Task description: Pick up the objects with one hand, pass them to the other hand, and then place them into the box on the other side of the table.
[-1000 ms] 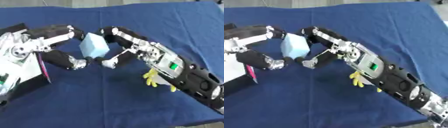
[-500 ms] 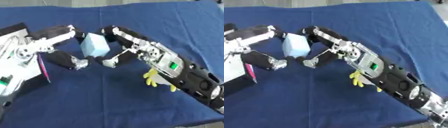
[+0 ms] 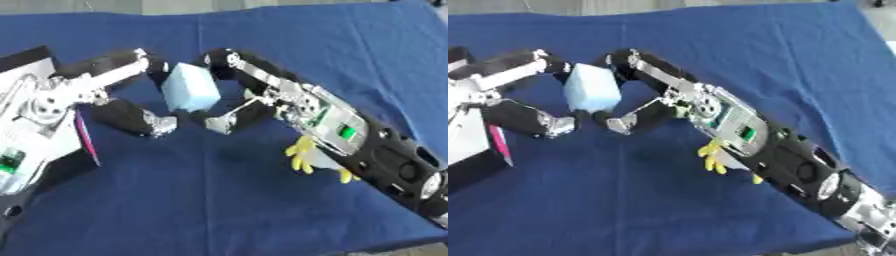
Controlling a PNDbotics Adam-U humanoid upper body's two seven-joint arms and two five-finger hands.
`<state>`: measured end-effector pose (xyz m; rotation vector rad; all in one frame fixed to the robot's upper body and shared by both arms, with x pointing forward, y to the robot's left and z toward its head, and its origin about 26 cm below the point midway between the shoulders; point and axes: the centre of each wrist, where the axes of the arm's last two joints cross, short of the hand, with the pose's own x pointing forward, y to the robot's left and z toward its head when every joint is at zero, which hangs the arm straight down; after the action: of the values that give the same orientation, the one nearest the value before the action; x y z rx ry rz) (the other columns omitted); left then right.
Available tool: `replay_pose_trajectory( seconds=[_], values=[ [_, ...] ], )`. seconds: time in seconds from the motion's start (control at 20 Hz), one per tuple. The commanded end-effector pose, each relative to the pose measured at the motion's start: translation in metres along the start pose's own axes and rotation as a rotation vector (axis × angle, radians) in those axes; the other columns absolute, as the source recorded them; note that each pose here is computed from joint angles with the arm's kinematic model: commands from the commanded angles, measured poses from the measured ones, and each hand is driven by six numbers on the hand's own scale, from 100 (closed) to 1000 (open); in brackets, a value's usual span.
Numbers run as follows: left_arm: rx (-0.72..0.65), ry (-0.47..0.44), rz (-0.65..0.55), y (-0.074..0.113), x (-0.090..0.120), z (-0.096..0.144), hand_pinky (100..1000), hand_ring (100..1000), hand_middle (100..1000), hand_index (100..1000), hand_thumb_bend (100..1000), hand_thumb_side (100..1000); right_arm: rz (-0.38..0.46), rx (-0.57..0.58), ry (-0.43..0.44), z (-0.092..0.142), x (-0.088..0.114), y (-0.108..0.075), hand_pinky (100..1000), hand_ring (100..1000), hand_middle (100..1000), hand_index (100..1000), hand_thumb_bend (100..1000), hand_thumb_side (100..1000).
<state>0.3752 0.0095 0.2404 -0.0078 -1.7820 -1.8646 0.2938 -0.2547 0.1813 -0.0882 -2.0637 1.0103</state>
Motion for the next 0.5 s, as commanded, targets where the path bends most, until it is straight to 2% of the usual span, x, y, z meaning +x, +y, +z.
replay_pose_trajectory(
  seconds=[0.05,0.3,0.5],
  values=[
    [0.030,-0.015,-0.010,0.0105,0.0074,0.0040,1000,672,533,555,100,266,0.029,0.006,-0.049,-0.0025,0.0099,0.0003,635,520,569,734,357,100],
    [0.039,-0.011,-0.009,0.0127,0.0079,0.0072,1000,650,509,515,100,266,0.069,-0.004,-0.059,-0.0004,0.0088,-0.0006,656,562,618,777,505,100],
    [0.039,-0.003,-0.006,0.0129,0.0084,0.0083,1000,639,496,504,100,263,0.094,0.001,-0.068,0.0004,0.0083,0.0000,664,580,642,801,525,100]
  ],
)
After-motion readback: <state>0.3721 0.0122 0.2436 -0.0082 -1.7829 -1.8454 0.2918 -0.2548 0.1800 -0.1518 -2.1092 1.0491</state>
